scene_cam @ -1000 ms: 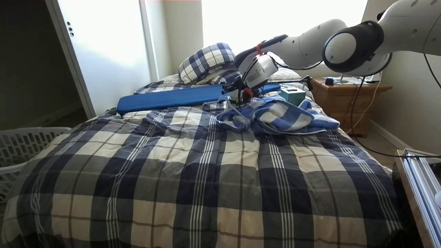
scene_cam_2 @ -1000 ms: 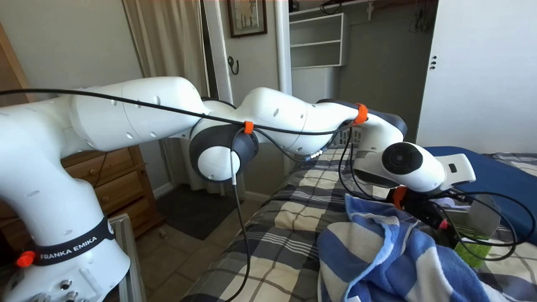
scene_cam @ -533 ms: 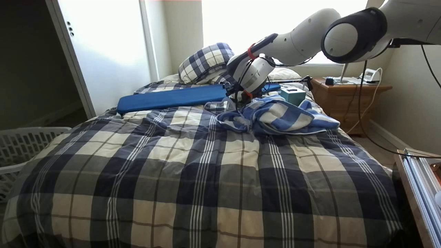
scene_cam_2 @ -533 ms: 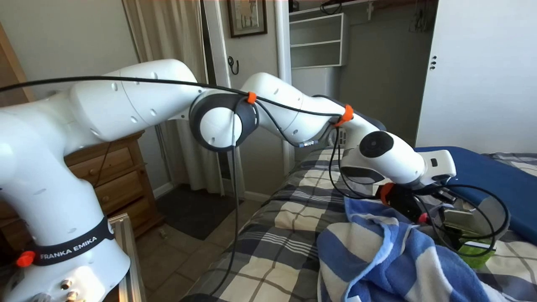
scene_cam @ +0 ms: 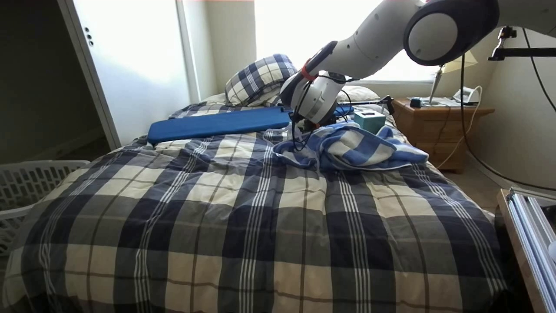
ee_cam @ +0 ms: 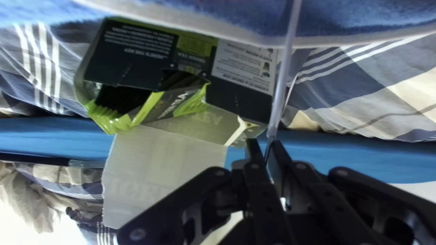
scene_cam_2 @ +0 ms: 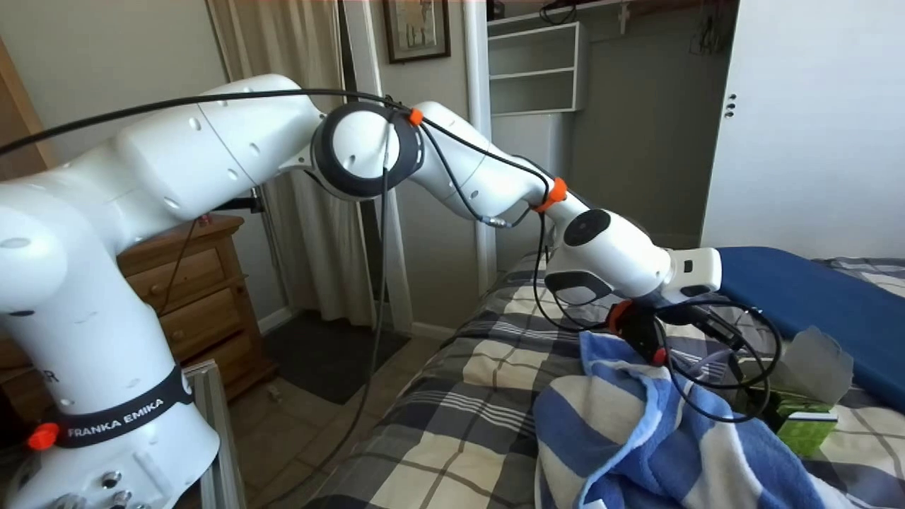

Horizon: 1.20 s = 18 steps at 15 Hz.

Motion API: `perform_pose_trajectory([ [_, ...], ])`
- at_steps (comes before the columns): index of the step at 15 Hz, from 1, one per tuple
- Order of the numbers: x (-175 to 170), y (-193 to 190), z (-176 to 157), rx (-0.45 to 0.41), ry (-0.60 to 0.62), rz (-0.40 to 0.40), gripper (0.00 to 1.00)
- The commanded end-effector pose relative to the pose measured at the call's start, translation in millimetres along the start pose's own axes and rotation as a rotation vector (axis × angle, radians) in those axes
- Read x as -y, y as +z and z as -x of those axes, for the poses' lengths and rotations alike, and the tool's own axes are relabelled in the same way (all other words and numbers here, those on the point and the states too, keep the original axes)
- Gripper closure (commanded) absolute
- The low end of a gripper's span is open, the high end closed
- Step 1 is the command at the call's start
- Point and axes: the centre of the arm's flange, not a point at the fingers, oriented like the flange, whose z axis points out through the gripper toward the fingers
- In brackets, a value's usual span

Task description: Move the hanger to the right.

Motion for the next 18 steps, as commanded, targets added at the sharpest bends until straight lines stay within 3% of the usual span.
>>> perform_pose_trajectory([
  [1,-6.6,-32.8,19.0,0.098,-0.025,0.096,0.58],
  [7,-25.9,-61.6,35.8,0.173,-0.064,0.206,0.17],
  [9,-23.9,-71.0,37.6,0.183,-0.078,0.206,0.02],
  [13,-8.2,-90.3,36.9,0.239,-0.103,0.137,0.00],
  [18,16.2,-113.4,47.6,0.399,-0.075,0.045,0.00],
])
